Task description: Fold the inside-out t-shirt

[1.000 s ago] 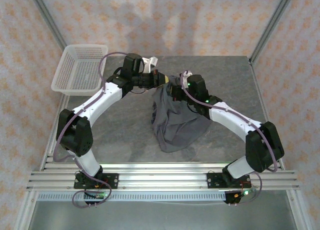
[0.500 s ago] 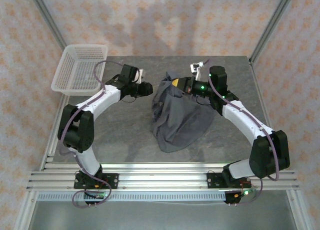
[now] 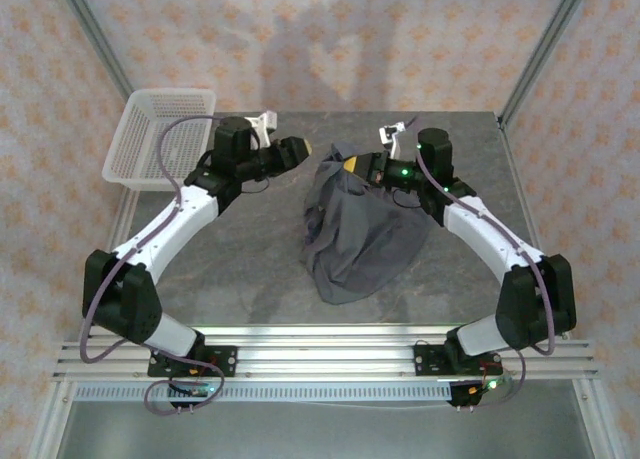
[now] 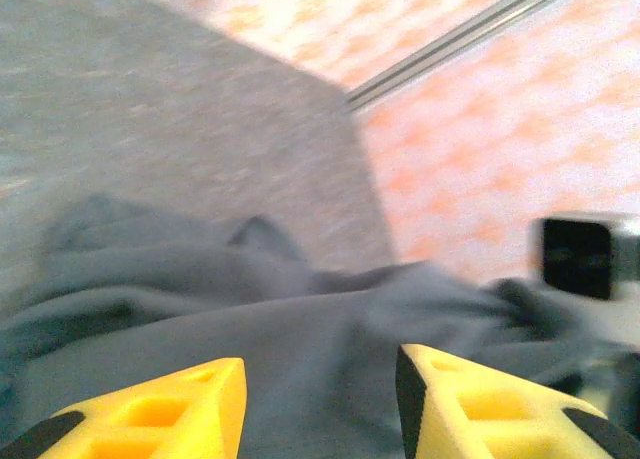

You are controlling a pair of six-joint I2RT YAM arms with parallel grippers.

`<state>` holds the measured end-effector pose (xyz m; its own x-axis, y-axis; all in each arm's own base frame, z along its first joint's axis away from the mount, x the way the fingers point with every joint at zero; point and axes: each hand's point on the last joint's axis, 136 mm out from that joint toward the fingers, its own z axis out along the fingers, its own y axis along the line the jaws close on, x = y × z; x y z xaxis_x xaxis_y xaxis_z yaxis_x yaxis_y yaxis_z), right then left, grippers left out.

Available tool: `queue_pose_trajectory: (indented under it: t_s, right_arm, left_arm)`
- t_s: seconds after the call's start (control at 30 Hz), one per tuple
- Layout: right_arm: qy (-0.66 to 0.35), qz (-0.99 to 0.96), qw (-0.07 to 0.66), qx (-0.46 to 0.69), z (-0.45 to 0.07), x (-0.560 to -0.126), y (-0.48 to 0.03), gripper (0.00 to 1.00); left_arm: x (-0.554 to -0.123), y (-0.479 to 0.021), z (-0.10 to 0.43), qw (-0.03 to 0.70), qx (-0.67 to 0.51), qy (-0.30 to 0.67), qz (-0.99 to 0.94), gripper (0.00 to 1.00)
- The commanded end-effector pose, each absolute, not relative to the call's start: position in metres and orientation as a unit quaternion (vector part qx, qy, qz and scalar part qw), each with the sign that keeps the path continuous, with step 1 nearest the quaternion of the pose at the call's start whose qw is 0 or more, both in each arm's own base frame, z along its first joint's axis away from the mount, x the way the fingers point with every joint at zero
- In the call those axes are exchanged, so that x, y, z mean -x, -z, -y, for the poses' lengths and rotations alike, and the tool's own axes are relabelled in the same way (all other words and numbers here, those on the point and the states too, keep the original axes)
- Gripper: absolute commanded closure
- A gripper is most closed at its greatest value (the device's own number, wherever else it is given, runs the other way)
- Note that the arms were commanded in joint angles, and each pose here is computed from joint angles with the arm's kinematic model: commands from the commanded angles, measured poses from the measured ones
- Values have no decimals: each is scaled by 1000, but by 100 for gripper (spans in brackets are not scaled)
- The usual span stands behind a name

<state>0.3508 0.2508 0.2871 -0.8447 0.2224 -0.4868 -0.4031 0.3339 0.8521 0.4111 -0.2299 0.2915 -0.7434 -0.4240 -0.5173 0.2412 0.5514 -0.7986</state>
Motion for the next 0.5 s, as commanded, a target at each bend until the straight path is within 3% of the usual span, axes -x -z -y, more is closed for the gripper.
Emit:
queue_pose_trajectory:
  t_s: [0.0,0.2,0.27,0.3,0.33,0.47]
  right_arm:
    - [-565,-767,299,62,-248,-361,-300,98]
    - [-566,-763,306,59,-247,-362,-309,93]
    - [-562,-766,308,52,-245,-362,-310,92]
    - [-558,-768,309,48,-243,-362,-309,93]
    - [-558,-769,309,46,-242,-362,-310,93]
    - [-555,-771,312,35,-235,-365,-308,93]
  left_arm:
    - [-405,-314,274,314,66,558,-765,57]
    - [-403,-274,301,284,54,530,-798,54]
    - [-404,-257,297,280,58,511,-811,68]
    - [-403,-250,295,278,57,502,-817,87]
    - [-402,-242,293,276,56,489,-826,100]
    - [-398,-223,280,278,52,448,-848,100]
